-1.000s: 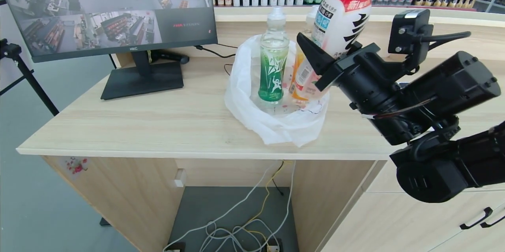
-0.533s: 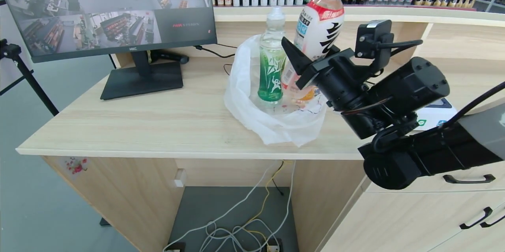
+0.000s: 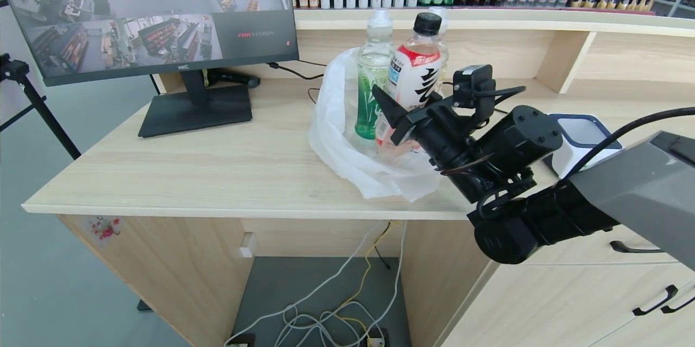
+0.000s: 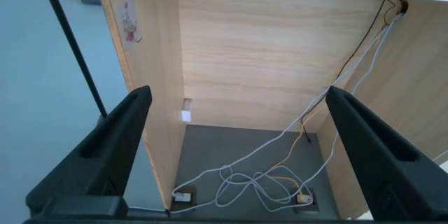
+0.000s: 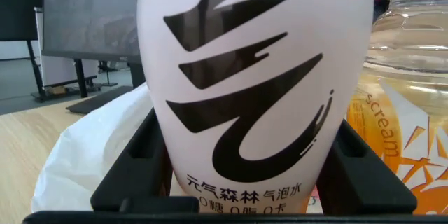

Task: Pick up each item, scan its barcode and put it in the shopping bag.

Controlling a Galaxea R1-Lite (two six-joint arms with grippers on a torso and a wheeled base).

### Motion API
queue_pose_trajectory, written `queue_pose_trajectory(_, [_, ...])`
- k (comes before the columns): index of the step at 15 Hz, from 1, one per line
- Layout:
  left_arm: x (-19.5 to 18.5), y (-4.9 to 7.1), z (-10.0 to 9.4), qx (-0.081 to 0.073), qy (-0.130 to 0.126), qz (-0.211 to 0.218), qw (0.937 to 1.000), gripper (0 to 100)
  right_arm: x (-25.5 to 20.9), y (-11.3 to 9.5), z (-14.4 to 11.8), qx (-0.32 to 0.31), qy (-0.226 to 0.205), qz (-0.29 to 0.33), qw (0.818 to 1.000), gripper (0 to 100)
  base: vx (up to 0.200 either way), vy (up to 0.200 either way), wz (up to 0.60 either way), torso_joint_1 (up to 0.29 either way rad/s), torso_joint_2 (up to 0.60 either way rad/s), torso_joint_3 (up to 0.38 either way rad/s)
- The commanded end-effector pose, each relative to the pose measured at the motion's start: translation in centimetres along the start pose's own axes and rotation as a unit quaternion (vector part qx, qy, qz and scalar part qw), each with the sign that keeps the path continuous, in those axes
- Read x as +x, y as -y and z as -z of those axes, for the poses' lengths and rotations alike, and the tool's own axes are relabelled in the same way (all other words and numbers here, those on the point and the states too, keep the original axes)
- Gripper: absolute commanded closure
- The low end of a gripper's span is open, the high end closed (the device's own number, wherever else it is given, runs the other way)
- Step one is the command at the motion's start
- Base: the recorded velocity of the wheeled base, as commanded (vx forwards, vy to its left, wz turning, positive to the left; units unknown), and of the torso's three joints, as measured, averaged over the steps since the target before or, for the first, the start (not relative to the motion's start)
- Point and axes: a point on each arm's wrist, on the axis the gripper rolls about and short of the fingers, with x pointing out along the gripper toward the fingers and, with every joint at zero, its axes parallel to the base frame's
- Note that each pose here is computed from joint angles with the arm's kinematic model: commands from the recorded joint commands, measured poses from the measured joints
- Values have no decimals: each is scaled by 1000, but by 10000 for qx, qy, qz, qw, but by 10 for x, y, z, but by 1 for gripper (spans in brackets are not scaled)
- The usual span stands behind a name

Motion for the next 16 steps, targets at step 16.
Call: queue_pose_trajectory(16, [0,0,0,-2,2,-2,10000,0,-3,-1,36,45,-345,51,9994,100,0,0,0,0,0,0])
